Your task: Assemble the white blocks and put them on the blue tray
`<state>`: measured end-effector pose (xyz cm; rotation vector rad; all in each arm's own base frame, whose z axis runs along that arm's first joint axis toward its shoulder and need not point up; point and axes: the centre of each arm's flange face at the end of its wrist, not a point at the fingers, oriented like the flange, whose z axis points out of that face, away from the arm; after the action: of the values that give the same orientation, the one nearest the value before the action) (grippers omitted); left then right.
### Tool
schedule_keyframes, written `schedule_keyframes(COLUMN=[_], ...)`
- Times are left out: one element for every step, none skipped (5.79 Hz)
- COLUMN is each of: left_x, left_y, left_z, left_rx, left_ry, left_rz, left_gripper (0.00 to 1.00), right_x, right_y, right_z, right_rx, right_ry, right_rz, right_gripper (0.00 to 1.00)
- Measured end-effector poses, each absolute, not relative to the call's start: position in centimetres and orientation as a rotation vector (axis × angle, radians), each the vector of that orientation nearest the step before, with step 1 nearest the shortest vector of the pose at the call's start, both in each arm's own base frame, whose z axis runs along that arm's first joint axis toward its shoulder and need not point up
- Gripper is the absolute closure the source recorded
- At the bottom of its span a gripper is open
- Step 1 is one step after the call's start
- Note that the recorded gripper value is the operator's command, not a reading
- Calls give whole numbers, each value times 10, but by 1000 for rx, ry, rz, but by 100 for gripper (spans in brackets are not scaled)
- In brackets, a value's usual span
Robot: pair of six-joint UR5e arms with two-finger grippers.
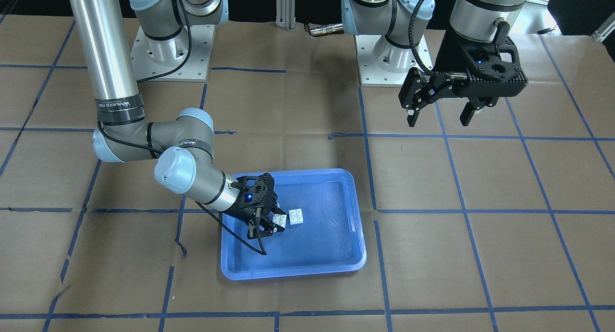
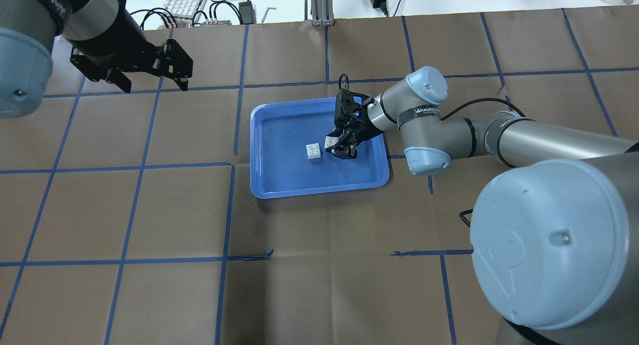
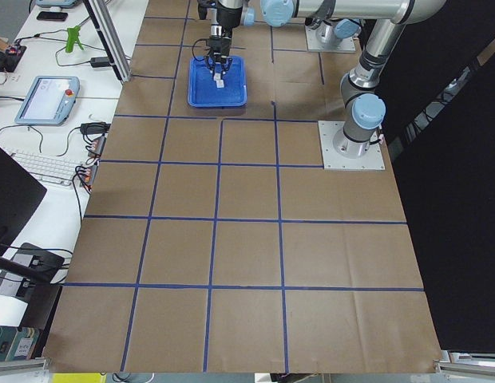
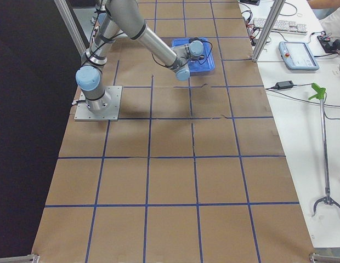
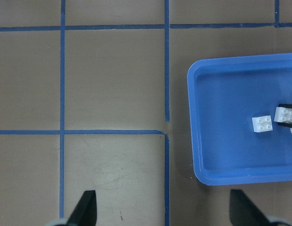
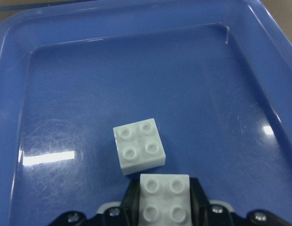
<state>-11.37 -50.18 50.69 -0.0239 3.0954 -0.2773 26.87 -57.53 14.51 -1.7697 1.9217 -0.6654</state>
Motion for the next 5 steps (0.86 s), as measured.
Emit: schedule_keyframes(left_x=[-113,-113,-113,-113,-113], left_y=[-502,-502,-502,-502,-502], left_z=[507,507,507,507,507], left_rx=[-26,-27,-27,-27,-27], left_ry=[3095,3095,3095,3096,3096], left_rz=[-282,-282,-282,-283,-284], left_gripper=[1,1,1,1,1], right_x=[272,273,276,281,283], right_y=[-574,-573,-572,-569,-568], right_z=[145,145,145,145,145], right_rx=[-1774,-1776,-1781,-1787,-1788], right_ry=[1916,1914,1909,1901,1898], right_rz=[-663,-662,-661,-658,-656], right_gripper=[74,74,74,74,74])
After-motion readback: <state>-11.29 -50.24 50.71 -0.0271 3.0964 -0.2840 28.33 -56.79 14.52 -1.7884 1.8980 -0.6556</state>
